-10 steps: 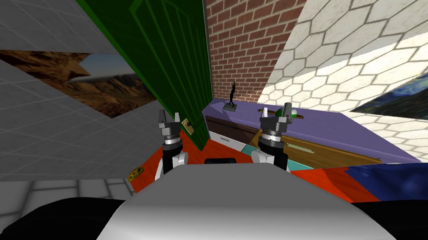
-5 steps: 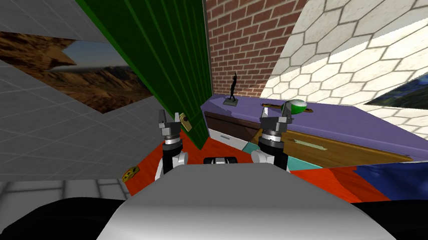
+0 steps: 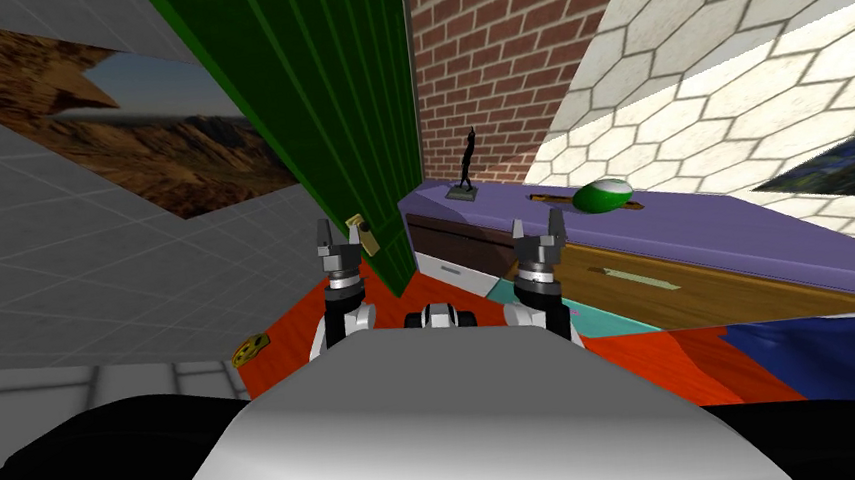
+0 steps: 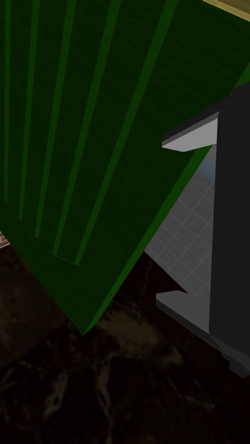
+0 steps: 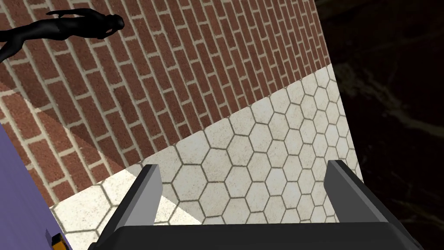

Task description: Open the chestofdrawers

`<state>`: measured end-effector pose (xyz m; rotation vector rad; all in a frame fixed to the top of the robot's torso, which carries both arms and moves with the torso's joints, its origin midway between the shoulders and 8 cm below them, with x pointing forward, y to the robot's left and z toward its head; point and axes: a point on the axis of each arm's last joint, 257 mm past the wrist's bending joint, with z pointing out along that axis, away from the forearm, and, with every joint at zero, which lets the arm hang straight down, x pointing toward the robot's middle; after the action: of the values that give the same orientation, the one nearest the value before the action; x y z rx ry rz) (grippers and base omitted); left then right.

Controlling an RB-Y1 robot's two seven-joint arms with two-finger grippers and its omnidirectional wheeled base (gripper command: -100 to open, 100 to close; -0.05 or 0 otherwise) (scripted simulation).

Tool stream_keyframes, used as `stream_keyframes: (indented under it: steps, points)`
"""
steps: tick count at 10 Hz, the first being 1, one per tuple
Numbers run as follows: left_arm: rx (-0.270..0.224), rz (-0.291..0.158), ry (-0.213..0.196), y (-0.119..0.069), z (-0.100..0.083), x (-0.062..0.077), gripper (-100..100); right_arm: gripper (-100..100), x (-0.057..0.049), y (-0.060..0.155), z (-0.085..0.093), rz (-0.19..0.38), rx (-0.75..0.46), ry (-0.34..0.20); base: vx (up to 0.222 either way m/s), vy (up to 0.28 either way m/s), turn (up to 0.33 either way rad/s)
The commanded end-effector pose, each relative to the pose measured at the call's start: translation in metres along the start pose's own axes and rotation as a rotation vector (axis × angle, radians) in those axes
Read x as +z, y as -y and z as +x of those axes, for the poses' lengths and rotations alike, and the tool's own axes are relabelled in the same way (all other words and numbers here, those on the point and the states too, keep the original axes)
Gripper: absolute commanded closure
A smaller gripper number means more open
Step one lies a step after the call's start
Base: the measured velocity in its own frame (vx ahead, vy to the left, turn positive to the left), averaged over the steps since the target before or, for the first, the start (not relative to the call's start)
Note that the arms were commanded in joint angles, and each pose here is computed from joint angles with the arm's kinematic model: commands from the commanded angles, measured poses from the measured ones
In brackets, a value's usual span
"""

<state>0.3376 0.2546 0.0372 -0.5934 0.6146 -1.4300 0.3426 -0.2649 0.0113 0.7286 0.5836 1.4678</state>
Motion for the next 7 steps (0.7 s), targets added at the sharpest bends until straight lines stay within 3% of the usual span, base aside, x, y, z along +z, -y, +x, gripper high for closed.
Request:
stream_keyframes:
  steps: [1,2,3,4,5,6,7]
  points:
    - [0.000,0.000,0.000,0.000,0.000,0.000,0,-100,-0.004,0.036,0.017,0.098,-0.099,-0.100,-0.032,0.062,-0.060]
    - [0.000,0.000,0.000,0.000,0.000,0.000,0,-100,-0.008,0.054,0.022,0.143,-0.134,-0.131,-0.033,0.072,-0.078]
    - [0.000,0.000,0.000,0.000,0.000,0.000,0,-100,-0.008,0.054,0.024,0.143,-0.149,-0.139,-0.023,0.057,-0.027]
    - [0.000,0.000,0.000,0.000,0.000,0.000,0,-100,-0.013,0.073,0.029,0.190,-0.195,-0.173,-0.018,0.062,-0.038]
    - [0.000,0.000,0.000,0.000,0.000,0.000,0,-100,-0.013,0.073,0.030,0.190,-0.201,-0.177,-0.017,0.048,-0.032]
    - [0.000,0.000,0.000,0.000,0.000,0.000,0,-100,-0.019,0.094,0.034,0.239,-0.249,-0.210,-0.019,0.049,-0.051]
    - [0.000,0.000,0.000,0.000,0.000,0.000,0,-100,-0.019,0.094,0.035,0.239,-0.258,-0.215,-0.014,0.041,-0.029]
